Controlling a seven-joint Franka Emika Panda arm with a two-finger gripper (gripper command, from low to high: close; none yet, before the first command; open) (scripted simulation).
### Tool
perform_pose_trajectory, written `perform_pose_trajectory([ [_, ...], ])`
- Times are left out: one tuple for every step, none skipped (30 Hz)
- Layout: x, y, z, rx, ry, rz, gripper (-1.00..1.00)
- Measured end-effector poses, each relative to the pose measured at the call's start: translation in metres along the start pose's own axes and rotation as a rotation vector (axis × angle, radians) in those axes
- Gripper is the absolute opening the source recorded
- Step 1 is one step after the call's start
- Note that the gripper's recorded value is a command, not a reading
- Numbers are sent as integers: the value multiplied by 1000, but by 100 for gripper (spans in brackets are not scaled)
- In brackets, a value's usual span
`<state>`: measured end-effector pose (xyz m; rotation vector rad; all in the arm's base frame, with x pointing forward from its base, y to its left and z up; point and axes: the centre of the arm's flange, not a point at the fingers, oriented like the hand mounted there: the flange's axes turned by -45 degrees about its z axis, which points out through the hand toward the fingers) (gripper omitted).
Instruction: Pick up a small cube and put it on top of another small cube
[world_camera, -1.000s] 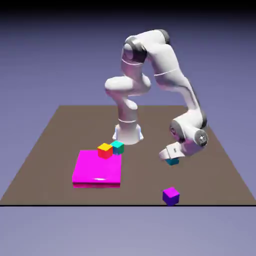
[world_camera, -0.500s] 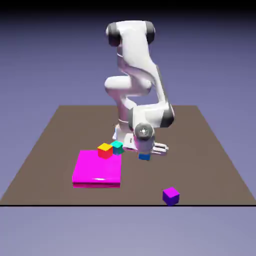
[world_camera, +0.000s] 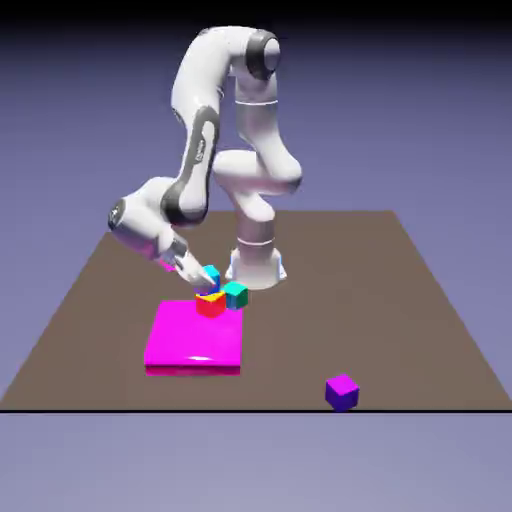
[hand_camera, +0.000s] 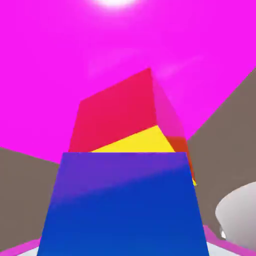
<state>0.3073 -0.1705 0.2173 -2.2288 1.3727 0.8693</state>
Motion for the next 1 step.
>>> perform_pose_trajectory([
  [-1, -2, 1, -4, 0, -4, 100],
])
